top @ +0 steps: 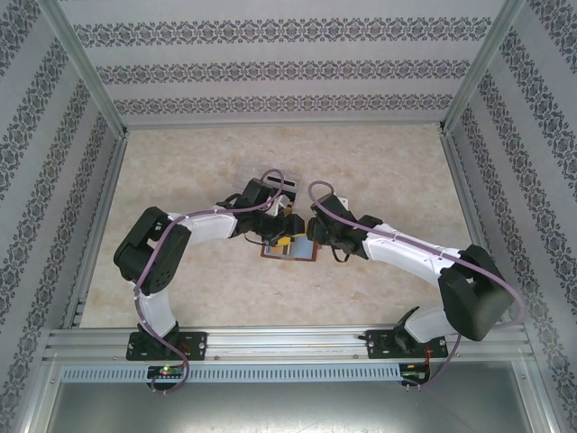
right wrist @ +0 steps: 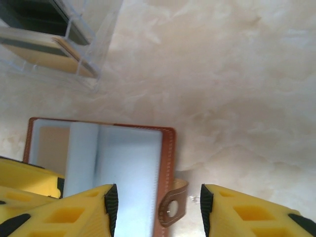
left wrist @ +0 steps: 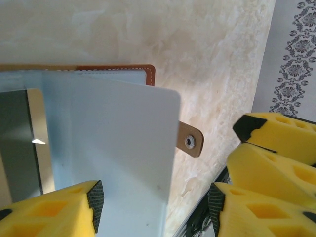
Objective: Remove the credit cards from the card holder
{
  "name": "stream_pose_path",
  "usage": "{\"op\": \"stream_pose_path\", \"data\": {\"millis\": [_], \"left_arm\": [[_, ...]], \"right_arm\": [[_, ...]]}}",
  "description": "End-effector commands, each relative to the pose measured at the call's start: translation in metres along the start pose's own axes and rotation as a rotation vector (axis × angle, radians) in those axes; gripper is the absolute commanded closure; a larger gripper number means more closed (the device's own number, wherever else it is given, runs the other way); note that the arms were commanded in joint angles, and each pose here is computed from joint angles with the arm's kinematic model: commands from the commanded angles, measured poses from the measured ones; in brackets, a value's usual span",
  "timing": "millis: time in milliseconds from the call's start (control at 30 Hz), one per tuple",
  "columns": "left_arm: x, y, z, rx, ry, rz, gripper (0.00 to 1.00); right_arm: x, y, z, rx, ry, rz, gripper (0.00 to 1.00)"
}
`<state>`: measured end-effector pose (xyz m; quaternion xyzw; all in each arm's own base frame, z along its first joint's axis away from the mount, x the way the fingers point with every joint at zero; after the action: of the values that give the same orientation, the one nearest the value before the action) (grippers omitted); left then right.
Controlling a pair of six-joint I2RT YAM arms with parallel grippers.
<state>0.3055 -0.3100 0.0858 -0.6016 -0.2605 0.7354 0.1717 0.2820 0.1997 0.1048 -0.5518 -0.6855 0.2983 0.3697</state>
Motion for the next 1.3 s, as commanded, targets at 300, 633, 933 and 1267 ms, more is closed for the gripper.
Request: {"op": "stream_pose_path", "data": {"millis": [300,633,933,1267], "left_arm": [[-0.002,0.012,0.002,0.003,-0.006,-0.008,0.39],[0.004,-0.010,0.001,-0.053,0.029,-0.062,0.64],[0.014,0.001,-0.002,-0.031,-0.015,-0.070,0.81],[0.043,-0.057,-0.019,-0.212,-0.059,-0.240,0.78]], "right_arm": [[0.013,-0.014,-0.025,-0.109,0.038,-0.064,0.51],[0.047,-0.012,-0.036,-0.126,-0.036,-0.163,0.61],[0.053,0.001,-0.029,-0.072,-0.005,-0.177,0.80],[0.074,0.032,-0.015,0.070,0.055,-0.283,0.78]]}}
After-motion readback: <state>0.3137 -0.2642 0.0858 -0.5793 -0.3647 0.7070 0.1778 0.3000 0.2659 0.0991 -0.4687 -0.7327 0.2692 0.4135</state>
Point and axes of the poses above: each hand's point on the last joint's axis, 136 mm out from that joint toward the fingers, its own y axis out along the fingers, its own x axis along the line the jaws close on, z = x × y, the point moved 2 cm from there along -y, back along the fingers, and after that the axes turned 12 degrees about -y, right-handed, at the moved point
